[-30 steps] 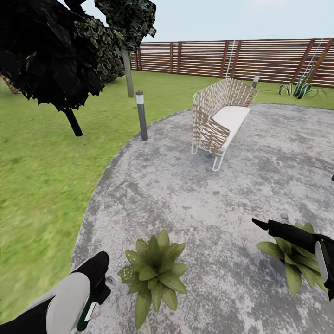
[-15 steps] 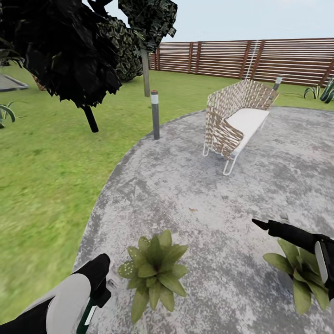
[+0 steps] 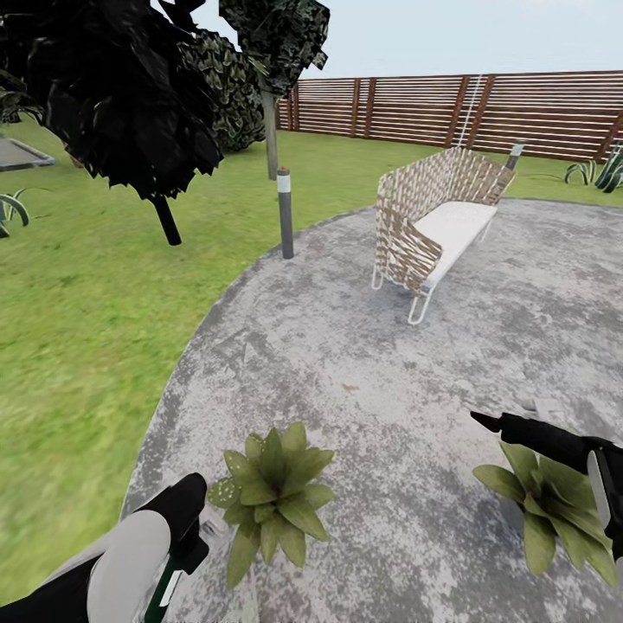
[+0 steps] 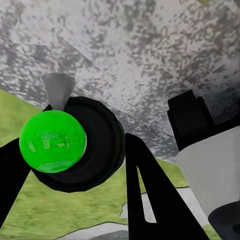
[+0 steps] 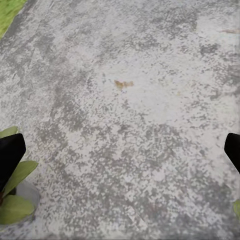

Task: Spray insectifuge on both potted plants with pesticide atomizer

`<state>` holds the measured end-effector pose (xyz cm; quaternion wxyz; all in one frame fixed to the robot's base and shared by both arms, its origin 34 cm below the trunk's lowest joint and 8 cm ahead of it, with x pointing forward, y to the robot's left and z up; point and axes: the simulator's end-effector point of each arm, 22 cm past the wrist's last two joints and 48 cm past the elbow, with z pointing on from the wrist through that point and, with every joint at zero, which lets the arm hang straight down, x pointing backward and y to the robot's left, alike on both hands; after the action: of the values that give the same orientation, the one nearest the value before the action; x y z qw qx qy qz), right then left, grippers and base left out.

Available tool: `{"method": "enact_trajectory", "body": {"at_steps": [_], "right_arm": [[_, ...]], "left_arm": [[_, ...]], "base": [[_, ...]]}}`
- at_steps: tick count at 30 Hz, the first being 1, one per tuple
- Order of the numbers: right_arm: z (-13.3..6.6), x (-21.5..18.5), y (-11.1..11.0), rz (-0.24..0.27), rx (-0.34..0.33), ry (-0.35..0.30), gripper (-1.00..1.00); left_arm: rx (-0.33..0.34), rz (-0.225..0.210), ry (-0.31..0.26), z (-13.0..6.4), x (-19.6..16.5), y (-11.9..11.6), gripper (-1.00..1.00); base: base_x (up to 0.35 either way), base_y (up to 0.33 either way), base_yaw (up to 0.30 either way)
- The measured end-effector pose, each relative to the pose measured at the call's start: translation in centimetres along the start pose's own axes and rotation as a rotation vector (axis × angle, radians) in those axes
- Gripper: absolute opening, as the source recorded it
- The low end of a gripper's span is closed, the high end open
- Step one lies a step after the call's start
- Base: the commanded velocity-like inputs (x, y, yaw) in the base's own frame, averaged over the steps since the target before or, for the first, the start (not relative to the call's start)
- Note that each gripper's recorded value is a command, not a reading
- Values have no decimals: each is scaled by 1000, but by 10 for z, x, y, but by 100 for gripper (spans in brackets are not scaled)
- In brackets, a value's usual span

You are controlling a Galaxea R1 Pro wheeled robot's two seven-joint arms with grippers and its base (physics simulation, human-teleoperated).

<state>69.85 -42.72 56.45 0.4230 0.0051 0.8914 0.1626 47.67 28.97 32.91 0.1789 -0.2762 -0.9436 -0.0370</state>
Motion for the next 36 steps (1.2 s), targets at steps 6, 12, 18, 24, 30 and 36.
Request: {"method": "enact_trajectory", "body": {"at_steps": [6,12,18,24,30,36], "right_arm": [[1,1,-1,1,0,2,100],[1,2,-1,2,1,5,100],[2,4,-1,2,1,9,100],[3,5,-2,3,1,11,100],[3,5,-2,3,2,10,100],[3,5,-2,4,1,10,100]], "left_arm": [[1,-1,1,1,0,0,-100],[1,0,2,2,0,0,-100],[2,1,3,3,-1,0,-100],[2,0,4,3,-1,0,-100],[-4,-1,1,2,-2,2,-100],[-16,-14,-12,-2,-5,9,-100]], "base": [[-2,-1,210],[-24,-83,243],[-104,-275,243],[-83,-253,163],[22,-23,-40],[123,0,-141]]}}
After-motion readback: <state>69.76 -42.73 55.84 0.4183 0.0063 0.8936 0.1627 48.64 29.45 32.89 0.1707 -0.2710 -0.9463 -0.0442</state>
